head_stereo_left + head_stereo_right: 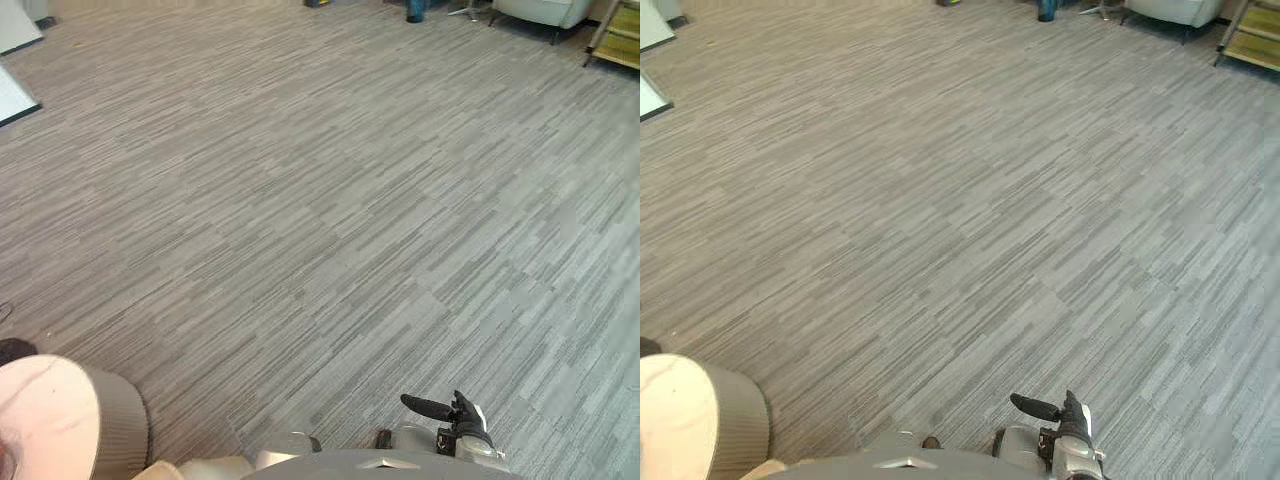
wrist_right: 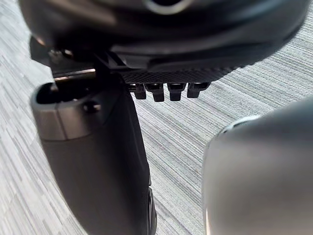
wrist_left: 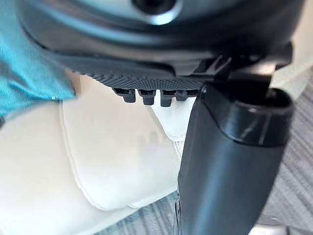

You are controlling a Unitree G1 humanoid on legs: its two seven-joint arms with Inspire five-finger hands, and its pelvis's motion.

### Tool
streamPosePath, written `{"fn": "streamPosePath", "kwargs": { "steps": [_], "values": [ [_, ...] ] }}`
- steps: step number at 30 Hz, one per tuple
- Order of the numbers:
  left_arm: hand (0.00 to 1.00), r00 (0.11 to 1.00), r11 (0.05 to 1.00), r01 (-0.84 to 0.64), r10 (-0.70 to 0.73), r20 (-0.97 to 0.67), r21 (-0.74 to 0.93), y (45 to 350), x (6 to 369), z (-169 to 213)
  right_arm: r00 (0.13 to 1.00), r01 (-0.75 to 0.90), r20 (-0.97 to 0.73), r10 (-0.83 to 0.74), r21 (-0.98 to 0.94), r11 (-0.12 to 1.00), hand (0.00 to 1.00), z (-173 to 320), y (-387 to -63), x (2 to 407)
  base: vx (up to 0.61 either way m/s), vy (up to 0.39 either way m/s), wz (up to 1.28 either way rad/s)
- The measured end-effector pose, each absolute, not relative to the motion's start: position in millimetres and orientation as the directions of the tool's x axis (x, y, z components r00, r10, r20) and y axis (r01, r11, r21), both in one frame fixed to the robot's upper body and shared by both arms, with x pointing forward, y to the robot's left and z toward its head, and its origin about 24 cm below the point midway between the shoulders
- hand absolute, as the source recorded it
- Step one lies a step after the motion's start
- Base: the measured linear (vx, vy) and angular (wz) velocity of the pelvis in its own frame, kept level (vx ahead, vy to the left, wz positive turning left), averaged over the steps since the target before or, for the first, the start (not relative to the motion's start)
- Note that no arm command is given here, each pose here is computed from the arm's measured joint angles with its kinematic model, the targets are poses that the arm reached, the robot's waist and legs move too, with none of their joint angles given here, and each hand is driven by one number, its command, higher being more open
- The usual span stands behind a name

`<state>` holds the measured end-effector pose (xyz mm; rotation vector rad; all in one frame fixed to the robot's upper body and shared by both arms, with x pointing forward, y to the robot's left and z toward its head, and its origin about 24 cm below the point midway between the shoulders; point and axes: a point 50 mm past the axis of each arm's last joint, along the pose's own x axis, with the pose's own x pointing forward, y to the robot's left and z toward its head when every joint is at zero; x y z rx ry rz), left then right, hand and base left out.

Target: Pick up cushions and gather them together orderly.

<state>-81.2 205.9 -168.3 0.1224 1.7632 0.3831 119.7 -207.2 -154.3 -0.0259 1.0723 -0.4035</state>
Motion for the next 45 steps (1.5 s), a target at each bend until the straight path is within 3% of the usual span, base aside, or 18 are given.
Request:
{"fn": "streamPosePath", "kwargs": {
  "steps": [3,6,7,10,11,16,27,32,36,37,39,45],
  "values": [
    [1.00,-0.277,0.952,-0.049,0.279,-0.919,0.304,211,-93,-165,0.400,0.297,-0.855,-0.329,-0.218,0.930,1.00,-156,-207,118,0.10,-0.093,-0.85],
    [1.00,-0.256,0.958,-0.031,0.268,-0.929,0.285,213,-89,-166,0.388,0.313,-0.858,-0.337,-0.222,0.924,1.00,-156,-210,114,0.02,-0.129,-0.57],
    [1.00,-0.219,0.960,-0.032,0.265,-0.939,0.279,213,-84,-167,0.387,0.320,-0.856,-0.342,-0.223,0.921,1.00,-156,-211,114,-0.04,-0.136,-0.41],
    [1.00,0.124,0.969,-0.007,0.246,-0.961,0.247,209,-7,-173,0.379,0.320,-0.857,-0.350,-0.234,0.918,1.00,-157,-213,110,-0.05,-0.200,-0.13],
    [1.00,0.256,0.965,0.071,0.226,-0.940,0.252,207,26,-170,0.369,0.316,-0.861,-0.350,-0.238,0.919,1.00,-158,-214,107,-0.02,-0.208,-0.37],
    [1.00,0.346,0.967,0.076,0.204,-0.916,0.244,201,52,-166,0.345,0.381,-0.851,-0.397,-0.259,0.887,1.00,-156,-228,102,0.08,-0.086,-0.79],
    [1.00,0.373,0.962,0.083,0.213,-0.903,0.261,208,62,-162,0.278,0.386,-0.860,-0.428,-0.308,0.869,1.00,-159,-238,80,0.26,-0.050,-0.35],
    [1.00,0.335,0.946,0.161,0.214,-0.918,0.280,215,49,-164,0.307,0.363,-0.857,-0.414,-0.297,0.884,1.00,-157,-238,87,0.35,-0.007,-0.19],
    [1.00,0.301,0.942,0.179,0.224,-0.927,0.285,222,43,-164,0.381,0.373,-0.820,-0.427,-0.287,0.882,1.00,-150,-242,105,0.40,-0.249,-0.05],
    [1.00,0.291,0.937,0.194,0.226,-0.929,0.289,232,41,-162,0.383,0.372,-0.823,-0.419,-0.278,0.886,1.00,-150,-238,107,0.30,-0.308,-0.02],
    [1.00,0.287,0.945,0.183,0.211,-0.934,0.270,220,40,-165,0.391,0.374,-0.815,-0.428,-0.285,0.883,1.00,-148,-242,115,0.28,-0.245,-0.27],
    [1.00,0.306,0.941,0.170,0.231,-0.923,0.292,227,45,-164,0.356,0.371,-0.835,-0.419,-0.286,0.884,1.00,-152,-241,104,0.17,-0.202,-0.07]
  ]
}}
